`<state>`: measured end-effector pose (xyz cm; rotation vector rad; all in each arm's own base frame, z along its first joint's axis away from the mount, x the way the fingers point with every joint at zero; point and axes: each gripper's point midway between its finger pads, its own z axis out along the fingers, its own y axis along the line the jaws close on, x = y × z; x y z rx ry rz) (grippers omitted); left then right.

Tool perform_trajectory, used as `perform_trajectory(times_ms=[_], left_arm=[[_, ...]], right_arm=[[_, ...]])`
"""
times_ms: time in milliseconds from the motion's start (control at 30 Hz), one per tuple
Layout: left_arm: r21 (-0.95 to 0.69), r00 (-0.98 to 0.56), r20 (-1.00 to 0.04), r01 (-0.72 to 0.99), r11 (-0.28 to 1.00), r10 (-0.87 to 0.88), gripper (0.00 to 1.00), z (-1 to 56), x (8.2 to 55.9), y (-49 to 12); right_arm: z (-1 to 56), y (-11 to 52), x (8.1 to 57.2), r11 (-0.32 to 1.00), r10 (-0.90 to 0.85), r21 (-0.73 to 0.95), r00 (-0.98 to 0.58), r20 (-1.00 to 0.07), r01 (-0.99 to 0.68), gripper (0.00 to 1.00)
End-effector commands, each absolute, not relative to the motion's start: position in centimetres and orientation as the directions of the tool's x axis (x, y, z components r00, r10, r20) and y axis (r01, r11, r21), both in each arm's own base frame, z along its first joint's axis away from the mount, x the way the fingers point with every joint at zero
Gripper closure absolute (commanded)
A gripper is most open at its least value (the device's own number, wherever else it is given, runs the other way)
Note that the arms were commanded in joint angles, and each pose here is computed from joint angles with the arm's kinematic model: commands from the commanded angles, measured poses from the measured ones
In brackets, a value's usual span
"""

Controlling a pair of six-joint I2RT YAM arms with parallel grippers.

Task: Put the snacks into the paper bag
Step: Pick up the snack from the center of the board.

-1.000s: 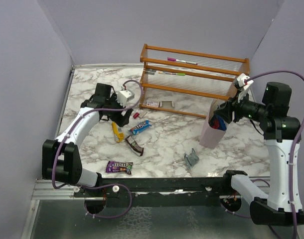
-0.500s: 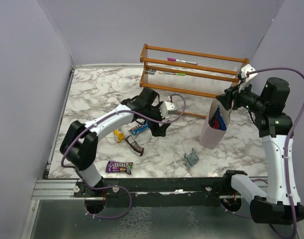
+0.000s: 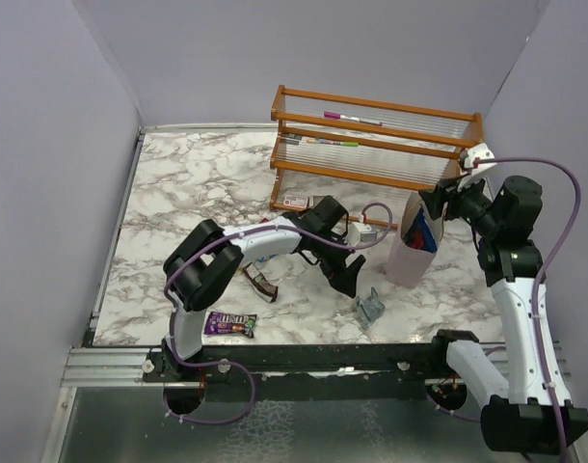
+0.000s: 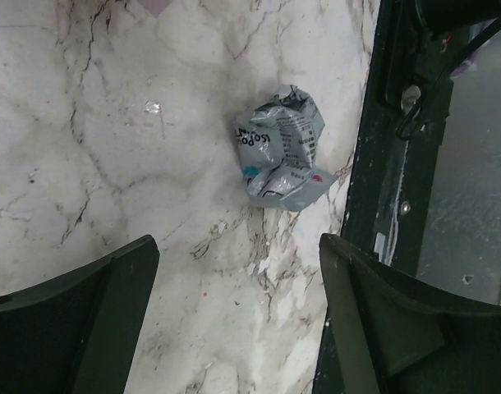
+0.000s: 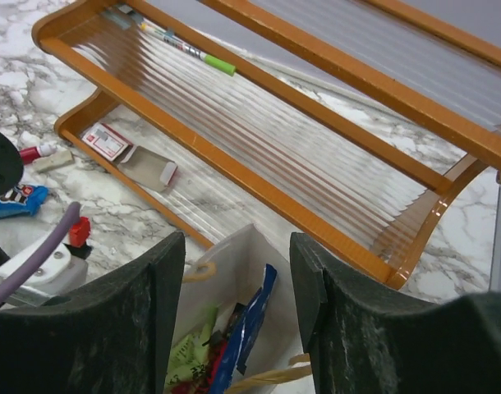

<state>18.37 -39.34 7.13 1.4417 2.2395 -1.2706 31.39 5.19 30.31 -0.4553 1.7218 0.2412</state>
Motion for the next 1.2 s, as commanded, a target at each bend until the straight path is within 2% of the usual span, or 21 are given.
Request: perform_trajectory(times_ms=[0, 300, 500, 1167], left_arm=[[-0.634, -0.563, -0.562, 0.763, 0.122, 0.606, 0.20, 8.4, 17.4, -41.9], [-0.632, -0.577, -0.536, 0.758, 0.160, 0.616, 0.30, 6.1, 16.8, -43.0], [-0.641, -0.581, -0.521, 0.750, 0.162, 0.625, 0.41, 5.1, 16.2, -43.2], [-0.626, -0.542, -0.546, 0.771, 0.119, 0.640, 0.86, 5.7, 15.4, -42.5]], right_arm=[[33.1, 4.9, 30.8, 0.905, -0.171, -0.149, -0.019, -0.985, -0.397, 0.45], [34.8, 5.8, 29.4, 0.883, -0.177, -0.150, -0.018, -0.984, -0.445, 0.44], [35.7, 6.1, 28.7, 0.871, -0.187, -0.158, -0.016, -0.982, -0.466, 0.44], [34.9, 6.3, 28.8, 0.854, -0.211, -0.139, -0.090, -0.973, -0.501, 0.43]])
